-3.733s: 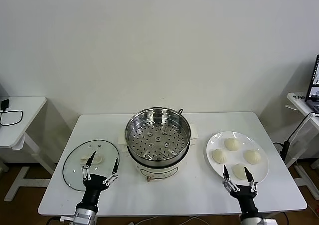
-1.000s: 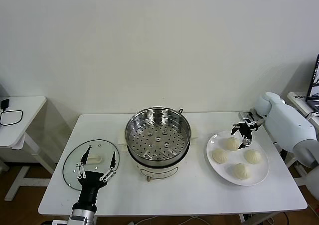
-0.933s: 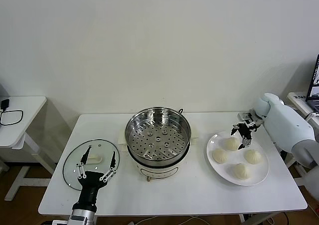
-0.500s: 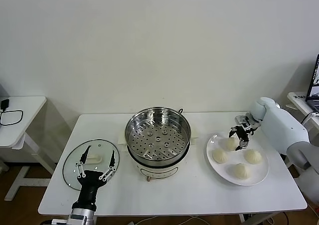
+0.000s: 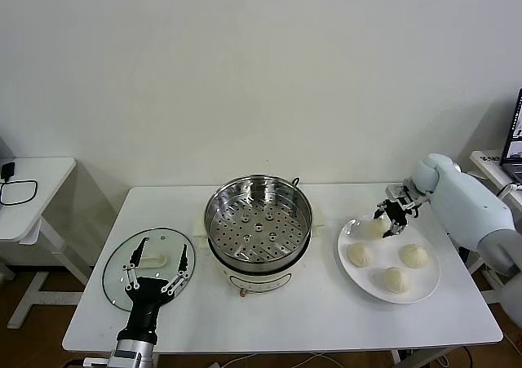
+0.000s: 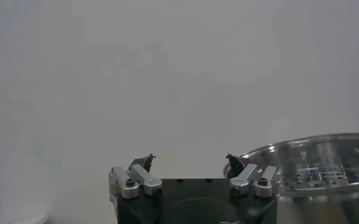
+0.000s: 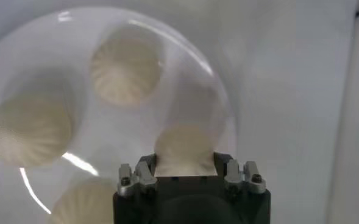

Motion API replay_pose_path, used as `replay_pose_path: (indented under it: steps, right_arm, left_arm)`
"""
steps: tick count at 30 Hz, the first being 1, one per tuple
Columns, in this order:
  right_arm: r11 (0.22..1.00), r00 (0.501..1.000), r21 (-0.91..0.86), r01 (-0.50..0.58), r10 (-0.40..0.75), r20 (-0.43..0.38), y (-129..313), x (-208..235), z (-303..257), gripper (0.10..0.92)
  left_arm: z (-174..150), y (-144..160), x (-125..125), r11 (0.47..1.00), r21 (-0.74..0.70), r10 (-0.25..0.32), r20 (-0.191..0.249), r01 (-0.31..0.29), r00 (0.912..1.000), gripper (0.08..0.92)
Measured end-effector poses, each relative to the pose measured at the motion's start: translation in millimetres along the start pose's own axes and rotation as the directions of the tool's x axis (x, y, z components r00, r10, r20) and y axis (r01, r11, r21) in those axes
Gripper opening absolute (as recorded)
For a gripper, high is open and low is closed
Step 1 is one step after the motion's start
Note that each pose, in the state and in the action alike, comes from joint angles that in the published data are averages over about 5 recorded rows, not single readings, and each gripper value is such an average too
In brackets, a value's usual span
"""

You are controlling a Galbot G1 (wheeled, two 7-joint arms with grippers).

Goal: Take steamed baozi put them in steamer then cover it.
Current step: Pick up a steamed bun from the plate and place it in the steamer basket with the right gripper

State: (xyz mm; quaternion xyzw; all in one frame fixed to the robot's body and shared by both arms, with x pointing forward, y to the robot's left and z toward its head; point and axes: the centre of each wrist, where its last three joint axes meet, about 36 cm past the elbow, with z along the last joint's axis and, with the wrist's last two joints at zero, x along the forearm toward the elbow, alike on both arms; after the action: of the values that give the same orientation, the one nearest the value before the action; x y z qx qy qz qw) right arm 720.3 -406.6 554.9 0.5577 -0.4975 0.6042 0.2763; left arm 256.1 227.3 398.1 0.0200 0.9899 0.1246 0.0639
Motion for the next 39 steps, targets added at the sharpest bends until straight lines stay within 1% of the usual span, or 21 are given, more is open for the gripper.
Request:
replay_pose_path:
  steps: [4,7,12,17,22,27,33,39]
  right_arm:
    - [0.983,0.997,0.170,-0.063,0.056,0.046,-31,36,-36,0.645]
    - [0.947,0.993,0.303,-0.104,0.084,0.079,-53,60,-68,0.645]
    - [0.846,0.989,0.515,-0.139,0.091,0.118,-84,92,-129,0.645]
    - [0.720,0.989,0.681,-0.133,0.056,0.134,-103,105,-190,0.651]
    - [0.617,0.992,0.780,-0.101,0.003,0.125,-110,96,-235,0.653]
    - [0.549,0.994,0.833,-0.066,-0.036,0.103,-112,75,-263,0.653]
    - [0.495,0.994,0.867,-0.047,-0.060,0.088,-115,44,-287,0.653]
    - [0.466,0.995,0.884,-0.042,-0.061,0.079,-125,16,-303,0.653]
  left_arm:
    - [-2,-1,0,1.000,0.003,0.002,0.000,-0.002,1.0000,0.823]
    - [-3,-1,1,1.000,0.004,0.002,0.000,-0.002,1.0000,0.823]
    - [-5,0,3,1.000,0.004,-0.001,0.000,0.001,1.0000,0.823]
    - [-6,-1,4,1.000,0.008,-0.003,0.000,0.003,1.0000,0.823]
    - [-7,-2,5,1.000,0.013,-0.003,0.002,0.003,1.0000,0.823]
    - [-7,-2,5,1.000,0.014,-0.003,0.006,0.003,1.0000,0.823]
    - [-9,-3,4,1.000,0.020,-0.003,0.014,0.002,0.9999,0.823]
    - [-9,-1,4,1.000,0.023,-0.007,0.018,0.007,0.9998,0.823]
